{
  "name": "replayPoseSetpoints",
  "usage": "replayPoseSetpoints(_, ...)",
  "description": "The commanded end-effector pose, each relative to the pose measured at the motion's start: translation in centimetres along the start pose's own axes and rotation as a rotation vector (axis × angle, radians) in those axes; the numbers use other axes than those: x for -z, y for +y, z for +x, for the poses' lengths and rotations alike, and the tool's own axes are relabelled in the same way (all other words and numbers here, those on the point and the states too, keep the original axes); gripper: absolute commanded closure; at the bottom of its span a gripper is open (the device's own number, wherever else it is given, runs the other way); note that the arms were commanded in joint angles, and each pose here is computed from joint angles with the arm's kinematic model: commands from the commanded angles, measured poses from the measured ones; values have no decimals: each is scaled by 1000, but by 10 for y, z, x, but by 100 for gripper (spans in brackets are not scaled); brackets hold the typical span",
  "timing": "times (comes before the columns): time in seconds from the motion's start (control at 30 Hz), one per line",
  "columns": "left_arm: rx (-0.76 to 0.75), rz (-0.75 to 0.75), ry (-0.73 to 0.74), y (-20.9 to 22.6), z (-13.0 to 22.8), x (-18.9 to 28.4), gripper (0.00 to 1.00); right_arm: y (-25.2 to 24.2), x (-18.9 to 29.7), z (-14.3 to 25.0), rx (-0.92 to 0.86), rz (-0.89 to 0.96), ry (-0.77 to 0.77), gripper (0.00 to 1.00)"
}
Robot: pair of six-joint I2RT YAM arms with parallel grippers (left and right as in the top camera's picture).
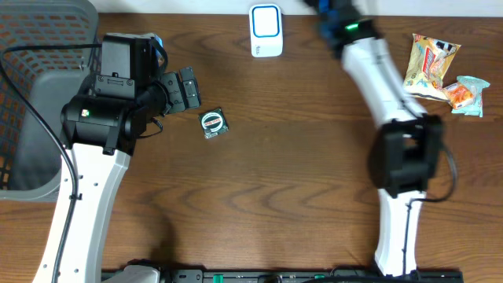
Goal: Scan the item barcode
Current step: 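Carry the teal Kleenex pack to the back right corner and release, then move the right gripper to the green Zam-Buk tin and grasp it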
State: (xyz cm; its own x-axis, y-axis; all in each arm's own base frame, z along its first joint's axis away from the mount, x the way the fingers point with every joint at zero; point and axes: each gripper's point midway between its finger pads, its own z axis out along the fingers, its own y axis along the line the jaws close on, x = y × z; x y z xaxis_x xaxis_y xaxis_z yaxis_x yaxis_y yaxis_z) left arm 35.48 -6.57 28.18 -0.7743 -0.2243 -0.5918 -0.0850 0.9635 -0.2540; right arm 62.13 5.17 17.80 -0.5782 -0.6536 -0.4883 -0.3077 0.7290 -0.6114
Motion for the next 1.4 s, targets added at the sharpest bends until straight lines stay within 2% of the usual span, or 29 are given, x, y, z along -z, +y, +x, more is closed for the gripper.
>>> replayPoseSetpoints(0.0,-6,-11,-11,2,-3,2,2,-86,8,80,-296,103,171,99)
replayPoseSetpoints(0.17,-6,-11,-11,2,-3,2,2,-123,10,195,-551,95,416,99)
replayPoseSetpoints(0.3,-6,-11,-11,2,-3,2,2,-126,11,236,-671,-44,437,97)
replayPoseSetpoints(0.33,-6,-11,-11,2,-3,2,2,-129,11,242,-697,-57,437,91)
replayPoseSetpoints(0.37,-6,-11,-11,2,-3,2,2,-134,12,251,-731,-51,444,75)
replayPoseSetpoints(0.4,-6,-11,-11,2,-3,2,2,-136,12,255,-742,-47,447,66)
replayPoseSetpoints(0.47,-6,-11,-11,2,-3,2,2,-141,13,264,-758,-37,456,65)
replayPoseSetpoints(0.63,-6,-11,-11,2,-3,2,2,-137,10,273,-772,-52,467,35)
replayPoseSetpoints(0.7,-6,-11,-11,2,-3,2,2,-115,5,253,-804,-199,393,21)
replayPoseSetpoints(0.8,-6,-11,-11,2,-3,2,2,-78,11,200,-870,-512,198,19)
replayPoseSetpoints(0.9,-6,-11,-11,2,-3,2,2,-50,39,139,-912,-834,-20,21)
replayPoseSetpoints(0.93,-6,-11,-11,2,-3,2,2,-38,58,112,-919,-982,-111,16)
replayPoseSetpoints(1.0,-6,-11,-11,2,-3,2,2,-25,74,90,-914,-1094,-162,10)
replayPoseSetpoints(1.07,-6,-11,-11,2,-3,2,2,-7,86,72,-892,-1169,-174,1)
replayPoseSetpoints(1.23,-6,-11,-11,2,-3,2,2,72,114,24,-754,-1301,-101,1)
replayPoseSetpoints(1.37,-6,-11,-11,2,-3,2,2,138,119,2,-567,-1220,0,1)
